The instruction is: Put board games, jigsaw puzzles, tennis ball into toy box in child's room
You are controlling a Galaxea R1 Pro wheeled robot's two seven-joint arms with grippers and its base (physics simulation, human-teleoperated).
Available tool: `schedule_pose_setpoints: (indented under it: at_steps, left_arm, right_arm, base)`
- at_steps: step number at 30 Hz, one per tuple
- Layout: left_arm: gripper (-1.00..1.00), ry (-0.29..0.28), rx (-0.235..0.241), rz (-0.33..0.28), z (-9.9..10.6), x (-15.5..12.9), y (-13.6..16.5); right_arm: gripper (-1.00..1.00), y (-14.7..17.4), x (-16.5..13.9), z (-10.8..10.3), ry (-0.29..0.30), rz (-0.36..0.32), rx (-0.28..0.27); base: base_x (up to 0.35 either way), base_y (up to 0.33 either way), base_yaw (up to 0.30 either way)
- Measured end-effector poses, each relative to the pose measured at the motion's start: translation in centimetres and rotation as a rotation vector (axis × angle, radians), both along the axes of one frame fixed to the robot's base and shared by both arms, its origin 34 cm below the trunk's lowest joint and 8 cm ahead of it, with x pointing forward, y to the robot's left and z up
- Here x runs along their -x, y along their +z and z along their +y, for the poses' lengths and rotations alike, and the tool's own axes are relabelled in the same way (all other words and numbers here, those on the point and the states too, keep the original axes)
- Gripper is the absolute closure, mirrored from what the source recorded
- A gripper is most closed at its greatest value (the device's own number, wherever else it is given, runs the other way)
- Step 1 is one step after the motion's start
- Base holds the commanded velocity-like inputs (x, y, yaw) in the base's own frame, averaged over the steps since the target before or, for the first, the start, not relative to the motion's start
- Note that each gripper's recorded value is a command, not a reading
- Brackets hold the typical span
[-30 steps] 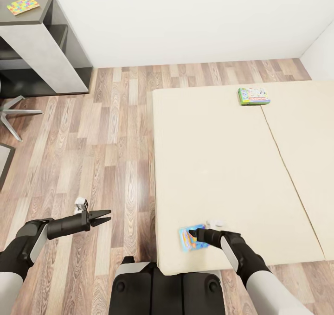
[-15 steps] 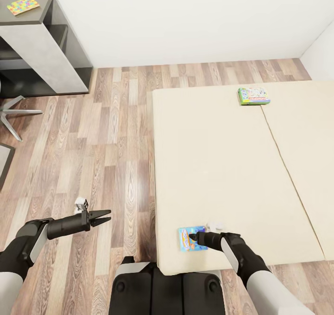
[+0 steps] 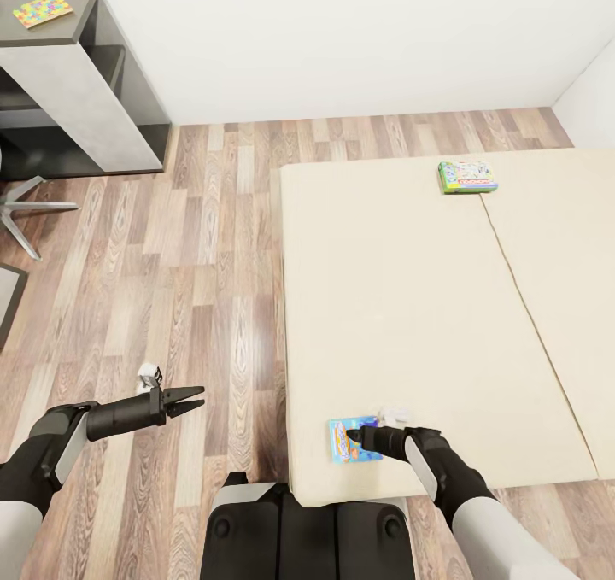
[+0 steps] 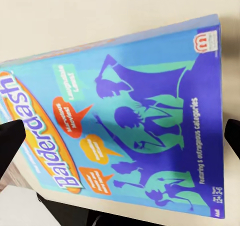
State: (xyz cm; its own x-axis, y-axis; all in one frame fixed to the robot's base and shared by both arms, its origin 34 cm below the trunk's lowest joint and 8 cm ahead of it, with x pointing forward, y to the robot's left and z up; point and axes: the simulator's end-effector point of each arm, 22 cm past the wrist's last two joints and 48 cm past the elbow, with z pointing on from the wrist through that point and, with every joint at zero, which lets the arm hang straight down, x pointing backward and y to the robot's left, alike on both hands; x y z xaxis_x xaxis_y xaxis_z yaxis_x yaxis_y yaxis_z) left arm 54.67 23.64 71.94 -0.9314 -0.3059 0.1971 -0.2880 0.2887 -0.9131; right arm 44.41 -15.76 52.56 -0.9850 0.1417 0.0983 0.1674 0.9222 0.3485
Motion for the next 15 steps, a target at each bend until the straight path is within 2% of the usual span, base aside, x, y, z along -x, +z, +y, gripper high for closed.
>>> schedule_pose_setpoints:
  at_steps: [15]
  left_arm:
    - [-1.0, 0.0, 0.0, 0.0, -0.01, 0.01, 0.0]
  right_arm:
    - [-1.0, 0.01, -0.04, 0.04, -0.001, 0.0, -0.001]
  base:
    - [0.0, 0.007, 0.0]
